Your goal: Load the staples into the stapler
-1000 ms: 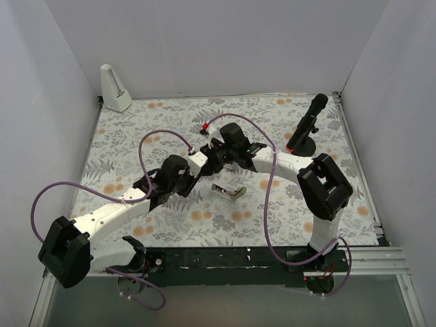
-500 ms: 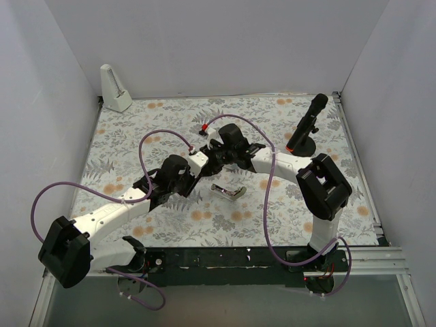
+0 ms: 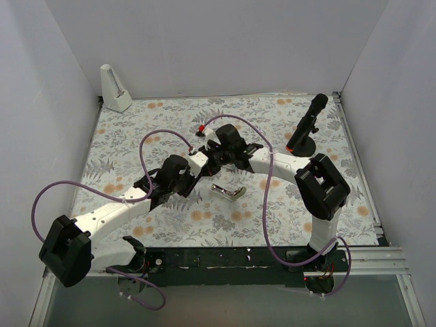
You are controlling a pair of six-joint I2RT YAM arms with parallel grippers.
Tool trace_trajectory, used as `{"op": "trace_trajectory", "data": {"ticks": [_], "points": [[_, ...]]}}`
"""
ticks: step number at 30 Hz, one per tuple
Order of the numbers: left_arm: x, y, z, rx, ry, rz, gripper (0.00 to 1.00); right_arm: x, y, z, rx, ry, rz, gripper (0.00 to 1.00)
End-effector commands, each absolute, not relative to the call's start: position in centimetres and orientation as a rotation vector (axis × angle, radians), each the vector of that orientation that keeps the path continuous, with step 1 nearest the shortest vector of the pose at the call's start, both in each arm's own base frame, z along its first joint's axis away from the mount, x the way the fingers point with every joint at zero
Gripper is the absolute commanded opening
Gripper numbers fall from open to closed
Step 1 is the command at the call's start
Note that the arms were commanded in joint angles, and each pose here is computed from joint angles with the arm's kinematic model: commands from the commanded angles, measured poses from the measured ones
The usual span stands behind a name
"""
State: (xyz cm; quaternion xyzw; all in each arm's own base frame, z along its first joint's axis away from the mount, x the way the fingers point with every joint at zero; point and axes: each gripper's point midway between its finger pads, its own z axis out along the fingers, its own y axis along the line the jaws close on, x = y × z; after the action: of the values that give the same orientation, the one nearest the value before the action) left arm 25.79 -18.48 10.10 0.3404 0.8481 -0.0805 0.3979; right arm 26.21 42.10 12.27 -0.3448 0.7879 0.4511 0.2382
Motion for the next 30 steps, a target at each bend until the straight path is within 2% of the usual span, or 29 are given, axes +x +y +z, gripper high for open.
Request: {"op": "trace_trajectory", "data": {"ticks": [1,12,18,24,26,27,28,30], "points": [[26.1,-18.6,10.5,0.855,2.137,-0.203,0.28,27.7,42.3,11.7,-0.956,2.147,1.144,0.01],[25.9,-18.2,9.5,0.872,2.186,-0.177,0.34,29.2,42.0,11.6,-0.954,2.124,1.051,0.01],[25.8,-18.1,9.4,0.875,2.191,-0.175,0.43,29.9,41.8,11.6,-0.939,2.123,1.027,0.01],[26.1,-17.8,9.7,0.833,2.198,-0.154,0.47,29.8,41.7,11.7,-0.936,2.124,1.031,0.01],[26.8,-17.5,10.6,0.741,2.185,-0.138,0.65,29.7,41.8,11.6,-0.927,2.132,1.042,0.01],[27.1,-17.2,11.3,0.685,2.171,-0.133,0.69,29.7,41.8,11.6,-0.922,2.133,1.051,0.01],[27.5,-17.0,12.5,0.608,2.144,-0.136,0.78,29.6,41.9,11.6,-0.903,2.145,1.065,0.01],[28.4,-15.8,14.5,0.356,2.127,-0.122,0.82,29.6,41.9,11.5,-0.879,2.149,1.080,0.01]]}}
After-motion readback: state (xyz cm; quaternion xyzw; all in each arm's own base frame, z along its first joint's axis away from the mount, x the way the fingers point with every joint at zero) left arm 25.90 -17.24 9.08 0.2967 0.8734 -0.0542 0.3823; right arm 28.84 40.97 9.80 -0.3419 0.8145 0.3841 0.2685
